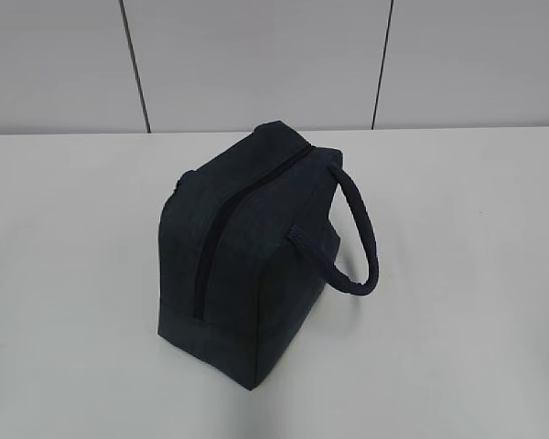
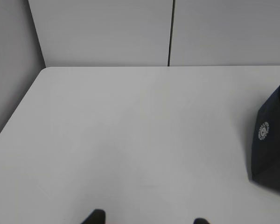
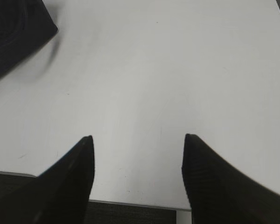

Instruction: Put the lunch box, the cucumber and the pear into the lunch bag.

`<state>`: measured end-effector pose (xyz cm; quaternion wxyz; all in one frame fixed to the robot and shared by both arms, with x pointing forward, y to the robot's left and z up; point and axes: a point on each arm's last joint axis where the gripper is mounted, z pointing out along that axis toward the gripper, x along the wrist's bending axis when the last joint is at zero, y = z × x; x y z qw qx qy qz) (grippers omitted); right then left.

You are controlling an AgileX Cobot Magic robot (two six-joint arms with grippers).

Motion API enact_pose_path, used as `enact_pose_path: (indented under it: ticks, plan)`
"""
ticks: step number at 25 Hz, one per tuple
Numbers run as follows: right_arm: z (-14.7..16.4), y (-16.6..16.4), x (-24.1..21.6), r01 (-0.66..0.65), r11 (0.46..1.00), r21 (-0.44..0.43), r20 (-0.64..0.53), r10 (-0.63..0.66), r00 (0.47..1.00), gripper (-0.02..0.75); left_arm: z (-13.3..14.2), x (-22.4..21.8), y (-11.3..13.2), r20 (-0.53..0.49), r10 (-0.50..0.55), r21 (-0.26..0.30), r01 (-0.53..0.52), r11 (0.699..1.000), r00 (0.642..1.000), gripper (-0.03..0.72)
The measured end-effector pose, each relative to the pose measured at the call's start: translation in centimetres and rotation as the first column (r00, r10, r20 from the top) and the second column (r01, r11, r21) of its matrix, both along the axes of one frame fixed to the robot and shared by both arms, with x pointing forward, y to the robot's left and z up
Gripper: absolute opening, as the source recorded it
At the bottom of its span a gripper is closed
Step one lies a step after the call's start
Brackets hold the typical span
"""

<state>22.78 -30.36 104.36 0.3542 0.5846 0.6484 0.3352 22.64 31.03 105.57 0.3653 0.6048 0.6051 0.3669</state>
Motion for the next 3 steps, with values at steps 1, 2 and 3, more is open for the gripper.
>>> enact_pose_path:
  ticks: [1, 2, 3]
  plan:
    - [0.0, 0.0, 0.0, 0.0, 1.0, 0.0, 0.0, 0.0, 1.0, 0.463, 0.0, 0.0, 0.0, 0.0, 0.0, 0.0, 0.0, 1.0, 1.0, 0.342]
    - [0.0, 0.0, 0.0, 0.0, 1.0, 0.0, 0.0, 0.0, 1.0, 0.463, 0.0, 0.0, 0.0, 0.0, 0.0, 0.0, 0.0, 1.0, 1.0, 0.342]
    - [0.0, 0.0, 0.0, 0.0, 1.0, 0.0, 0.0, 0.0, 1.0, 0.463, 0.0, 0.0, 0.0, 0.0, 0.0, 0.0, 0.0, 1.0, 1.0, 0.342]
